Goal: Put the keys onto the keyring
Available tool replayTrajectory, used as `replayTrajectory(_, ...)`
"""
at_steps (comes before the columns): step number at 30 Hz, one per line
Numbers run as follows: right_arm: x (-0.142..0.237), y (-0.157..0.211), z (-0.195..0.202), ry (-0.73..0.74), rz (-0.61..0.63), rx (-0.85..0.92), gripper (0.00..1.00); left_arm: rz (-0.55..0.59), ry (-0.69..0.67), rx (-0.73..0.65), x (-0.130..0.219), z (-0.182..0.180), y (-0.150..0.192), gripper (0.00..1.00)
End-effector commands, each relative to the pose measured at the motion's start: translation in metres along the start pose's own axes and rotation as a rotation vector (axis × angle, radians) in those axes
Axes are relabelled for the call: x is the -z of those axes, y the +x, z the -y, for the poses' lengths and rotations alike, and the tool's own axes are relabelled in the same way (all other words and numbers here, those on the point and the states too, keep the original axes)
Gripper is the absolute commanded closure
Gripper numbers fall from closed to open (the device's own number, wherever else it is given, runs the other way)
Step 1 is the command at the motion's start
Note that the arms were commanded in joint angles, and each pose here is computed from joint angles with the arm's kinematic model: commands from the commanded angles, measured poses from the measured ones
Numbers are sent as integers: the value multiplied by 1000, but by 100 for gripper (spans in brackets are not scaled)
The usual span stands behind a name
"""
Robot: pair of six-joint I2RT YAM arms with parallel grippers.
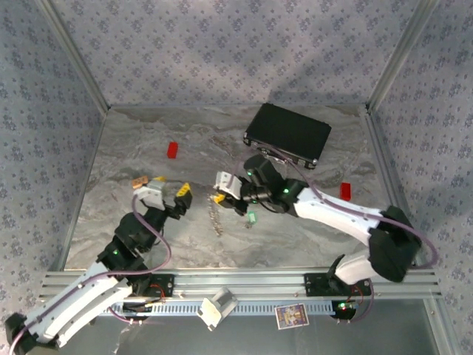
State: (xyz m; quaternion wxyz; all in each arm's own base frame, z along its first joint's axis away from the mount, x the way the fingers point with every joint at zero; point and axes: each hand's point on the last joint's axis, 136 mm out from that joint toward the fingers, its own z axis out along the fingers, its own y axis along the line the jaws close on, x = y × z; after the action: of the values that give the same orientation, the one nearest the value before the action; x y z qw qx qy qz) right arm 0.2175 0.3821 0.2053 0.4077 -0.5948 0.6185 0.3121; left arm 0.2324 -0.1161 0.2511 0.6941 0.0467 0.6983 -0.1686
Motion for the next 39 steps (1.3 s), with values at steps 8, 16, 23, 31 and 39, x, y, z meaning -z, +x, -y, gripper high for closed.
replayTrajectory(8, -64, 38, 52, 46, -137, 62, 100, -126, -282, 149, 18, -65, 23, 17)
replayTrajectory(16, -39, 145, 77, 131, -571, 145, 100, -150, -278, 216, 8, -63, 47, 17)
replayTrajectory(23, -18, 188, 94, 182, -746, 169, 96, -185, -285, 231, 5, -63, 60, 17)
replayTrajectory(31, 2, 227, 116, 237, -932, 151, 92, -257, -296, 196, 8, -64, 68, 16)
replayTrajectory(39, 23, 238, 134, 310, -995, 149, 69, -350, -285, 176, 0, -57, 80, 16)
